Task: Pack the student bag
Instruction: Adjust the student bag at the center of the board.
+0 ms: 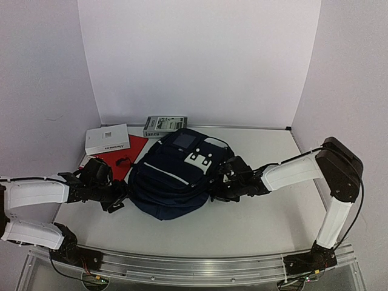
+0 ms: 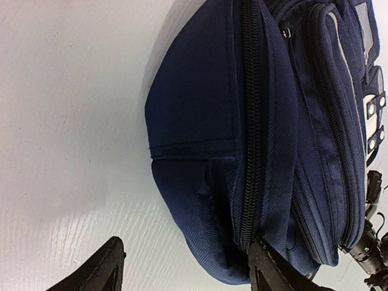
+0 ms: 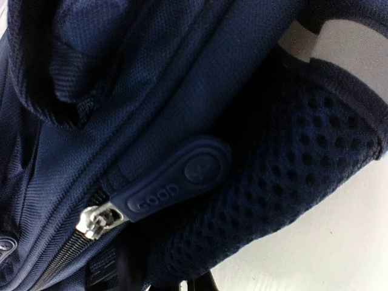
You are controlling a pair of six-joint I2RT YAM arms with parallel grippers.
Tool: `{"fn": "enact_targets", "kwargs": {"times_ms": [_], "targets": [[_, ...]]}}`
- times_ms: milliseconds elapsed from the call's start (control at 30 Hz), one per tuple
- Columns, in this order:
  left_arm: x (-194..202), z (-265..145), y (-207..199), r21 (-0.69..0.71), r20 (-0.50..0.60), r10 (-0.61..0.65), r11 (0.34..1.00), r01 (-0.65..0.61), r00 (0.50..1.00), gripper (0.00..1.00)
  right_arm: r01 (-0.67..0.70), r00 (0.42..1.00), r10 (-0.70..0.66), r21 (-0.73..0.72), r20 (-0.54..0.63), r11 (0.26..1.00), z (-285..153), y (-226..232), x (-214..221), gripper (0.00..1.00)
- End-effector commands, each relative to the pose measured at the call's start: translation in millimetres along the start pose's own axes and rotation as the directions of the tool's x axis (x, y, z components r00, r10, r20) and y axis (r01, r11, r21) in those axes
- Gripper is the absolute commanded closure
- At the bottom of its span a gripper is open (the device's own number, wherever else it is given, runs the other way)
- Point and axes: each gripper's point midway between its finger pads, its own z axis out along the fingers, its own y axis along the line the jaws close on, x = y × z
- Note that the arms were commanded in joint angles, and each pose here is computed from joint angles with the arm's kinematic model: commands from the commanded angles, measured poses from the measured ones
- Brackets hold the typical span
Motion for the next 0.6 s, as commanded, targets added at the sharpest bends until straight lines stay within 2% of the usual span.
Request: {"fn": "enact_targets", "kwargs": {"times_ms": [0, 200, 267, 333, 467, 567], "targets": [[-10.3, 9.3, -24.8, 0.102, 0.016, -0.031, 0.994, 0.029, 0.999, 0.36, 0.021, 1.000, -0.020, -0.072, 0.017, 0.997, -2.2, 24.2, -8.8, 1.00], [-10.1, 23.2, -33.4, 0.127, -0.011, -0.006, 0.992, 0.007, 1.000, 0.51, 0.068, 0.997, -0.066, -0.095, 0.026, 0.993, -9.2, 30.5, -10.5, 1.00], [-13.5, 23.8, -46.1, 0.180, -0.002, 0.010, 0.984, -0.010, 1.000, 0.62, 0.098, 0.995, -0.096, -0.111, 0.025, 0.989, -11.2, 36.3, -9.4, 1.00], [-15.7, 23.7, -59.8, 0.230, 0.000, 0.033, 0.973, -0.032, 0.999, 0.78, 0.140, 0.990, -0.137, -0.132, 0.029, 0.981, -15.4, 46.0, -6.6, 1.00], [-23.5, 17.7, -86.9, 0.302, 0.024, 0.081, 0.949, -0.085, 0.996, 0.99, 0.191, 0.981, -0.185, -0.161, 0.051, 0.968, -28.0, 64.2, -2.2, 1.00], [-35.0, 6.5, -111.7, 0.361, 0.074, 0.098, 0.925, -0.119, 0.992, 1.00, 0.217, 0.976, -0.208, -0.176, 0.067, 0.960, -41.7, 77.3, 2.8, 1.00]]}}
